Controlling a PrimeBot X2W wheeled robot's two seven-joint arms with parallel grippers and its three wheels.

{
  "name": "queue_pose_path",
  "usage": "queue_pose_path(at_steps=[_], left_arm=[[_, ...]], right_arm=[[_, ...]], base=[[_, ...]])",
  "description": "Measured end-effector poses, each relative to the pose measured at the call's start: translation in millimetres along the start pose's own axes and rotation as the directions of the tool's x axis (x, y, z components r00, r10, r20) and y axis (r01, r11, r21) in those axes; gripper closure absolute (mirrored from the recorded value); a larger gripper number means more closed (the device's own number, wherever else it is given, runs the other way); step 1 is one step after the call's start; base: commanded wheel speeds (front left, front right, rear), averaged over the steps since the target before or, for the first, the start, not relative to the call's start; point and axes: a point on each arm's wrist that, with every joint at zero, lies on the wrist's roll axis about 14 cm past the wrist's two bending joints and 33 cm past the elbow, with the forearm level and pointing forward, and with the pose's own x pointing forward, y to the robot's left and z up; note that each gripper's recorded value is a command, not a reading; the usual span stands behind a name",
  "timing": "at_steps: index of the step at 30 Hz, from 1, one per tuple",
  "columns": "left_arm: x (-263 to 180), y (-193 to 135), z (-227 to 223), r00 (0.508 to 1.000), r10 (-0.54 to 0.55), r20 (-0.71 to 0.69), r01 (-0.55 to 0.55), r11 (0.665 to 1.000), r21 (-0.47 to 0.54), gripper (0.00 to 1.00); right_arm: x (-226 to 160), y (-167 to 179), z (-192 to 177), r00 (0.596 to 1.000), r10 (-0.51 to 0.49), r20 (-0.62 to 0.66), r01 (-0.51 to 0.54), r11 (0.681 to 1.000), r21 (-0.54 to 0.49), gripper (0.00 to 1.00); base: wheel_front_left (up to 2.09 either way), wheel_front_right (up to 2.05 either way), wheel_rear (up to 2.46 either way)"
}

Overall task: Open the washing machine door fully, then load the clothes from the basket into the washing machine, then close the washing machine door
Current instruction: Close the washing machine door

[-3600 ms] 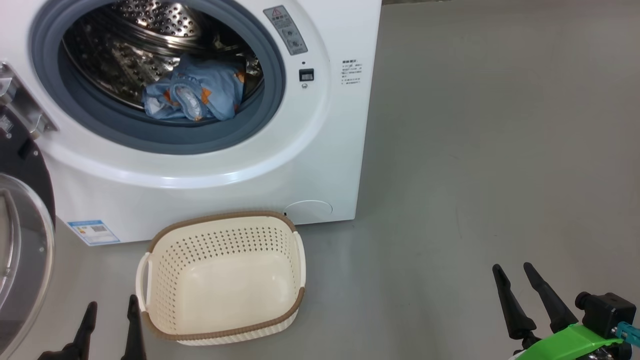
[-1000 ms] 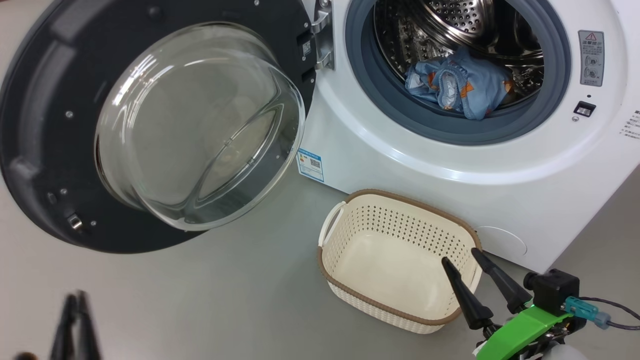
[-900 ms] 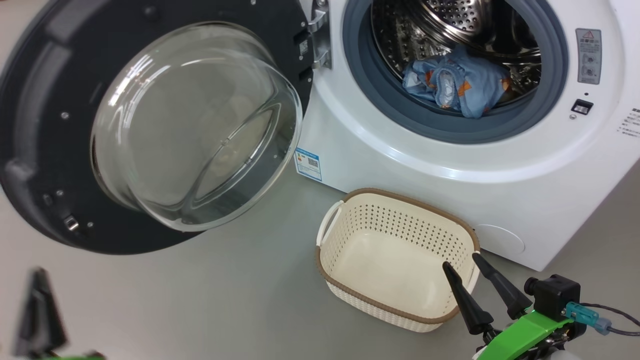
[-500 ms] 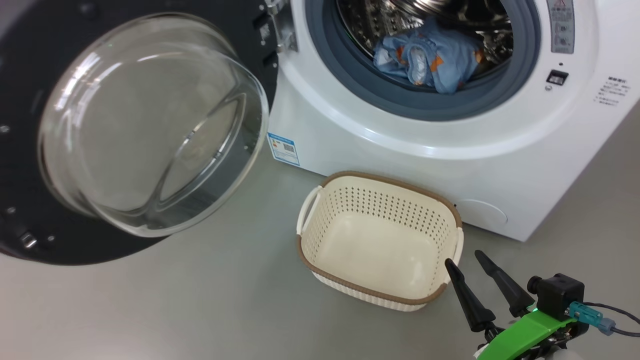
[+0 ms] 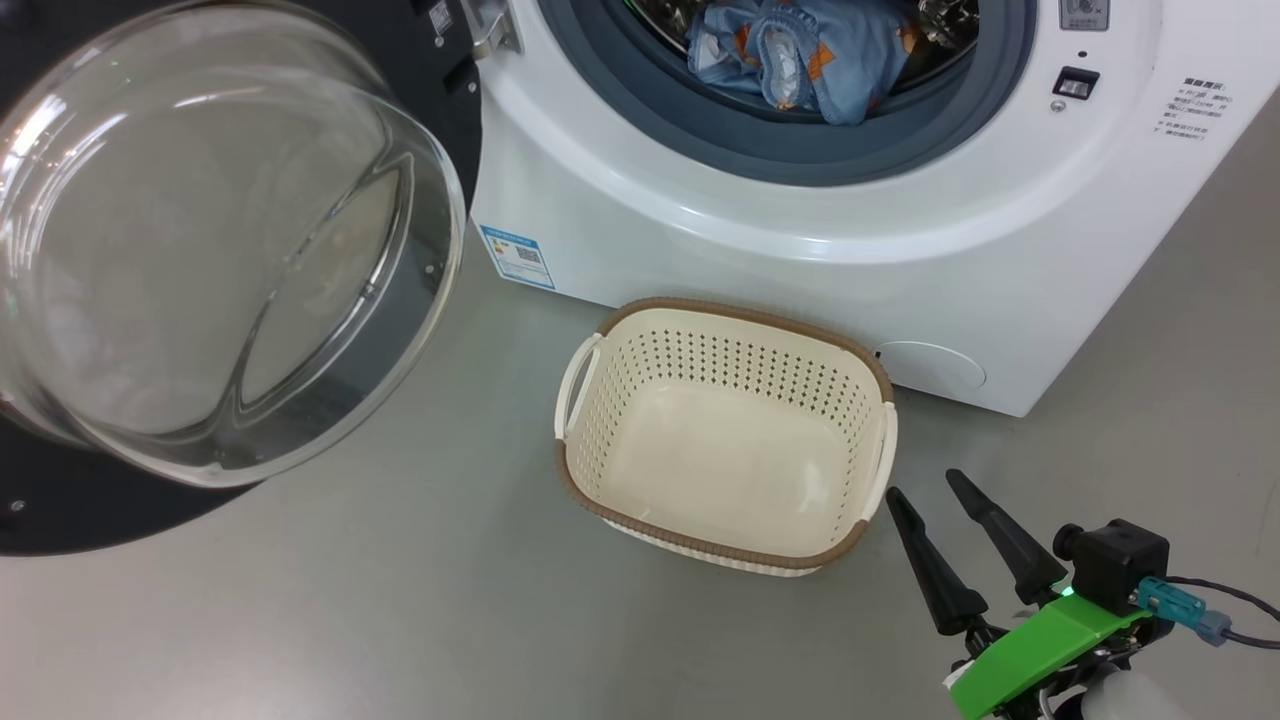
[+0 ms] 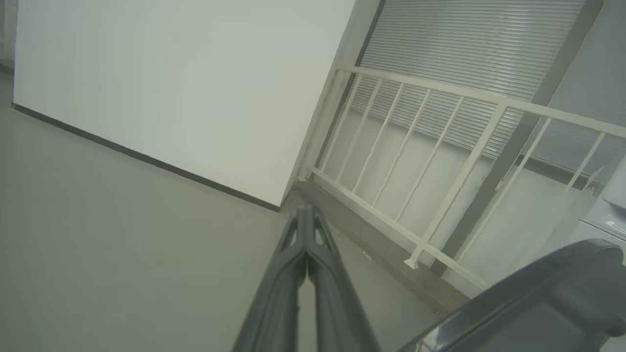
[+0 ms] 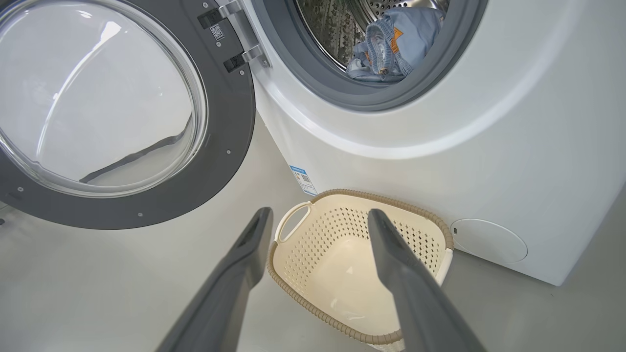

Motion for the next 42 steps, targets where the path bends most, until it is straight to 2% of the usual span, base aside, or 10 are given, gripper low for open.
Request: queue_pose_path(at_steps=[3, 4, 8, 13, 19, 25, 30, 35, 42], left_arm=[[10.2, 5.9, -6.0, 0.995, 0.017, -0.098, -0.021, 0.999, -0.048, 1.00], [12.6, 8.4, -15.6, 0.981, 0.020, -0.192, -0.038, 0.995, -0.094, 1.00], [9.0, 11.2, -35.6, 0.939, 0.012, -0.344, -0.071, 0.985, -0.160, 1.00], [0.1, 9.1, -54.2, 0.865, -0.030, -0.500, -0.093, 0.971, -0.218, 1.00], [-16.6, -10.9, -79.7, 0.750, -0.132, -0.648, -0.082, 0.954, -0.289, 1.00], [-25.2, -17.0, -82.9, 0.702, -0.178, -0.689, -0.064, 0.949, -0.309, 1.00], [-36.0, -21.3, -83.5, 0.643, -0.216, -0.735, -0.034, 0.951, -0.309, 1.00], [-44.3, -25.3, -82.2, 0.614, -0.243, -0.751, -0.002, 0.951, -0.309, 1.00], [-64.8, -36.3, -81.4, 0.536, -0.307, -0.787, 0.054, 0.942, -0.331, 1.00]], right_arm=[[0.9, 1.2, -1.7, 1.000, 0.004, -0.004, -0.004, 1.000, 0.003, 0.00], [1.9, 2.5, -2.4, 1.000, 0.008, -0.006, -0.008, 1.000, 0.004, 0.00], [3.6, 5.6, -3.4, 1.000, 0.017, -0.008, -0.017, 1.000, 0.005, 0.00], [3.7, 8.0, -3.2, 1.000, 0.023, -0.008, -0.023, 1.000, 0.004, 0.00], [3.2, 8.4, -2.4, 1.000, 0.024, -0.007, -0.024, 1.000, 0.002, 0.00], [1.8, 8.6, -1.1, 1.000, 0.020, -0.004, -0.020, 1.000, 0.001, 0.00], [1.3, 10.3, 1.3, 1.000, 0.020, 0.003, -0.020, 1.000, 0.001, 0.00], [1.4, 10.8, 4.1, 1.000, 0.020, 0.010, -0.020, 1.000, -0.002, 0.00], [-0.6, 12.4, 11.1, 1.000, 0.018, 0.026, -0.018, 1.000, -0.012, 0.00]], base=[[0.00, 0.00, 0.00], [0.00, 0.00, 0.00], [0.00, 0.00, 0.00], [0.00, 0.00, 0.00], [0.00, 0.00, 0.00], [0.00, 0.00, 0.00], [0.00, 0.00, 0.00], [0.00, 0.00, 0.00], [0.00, 0.00, 0.00]])
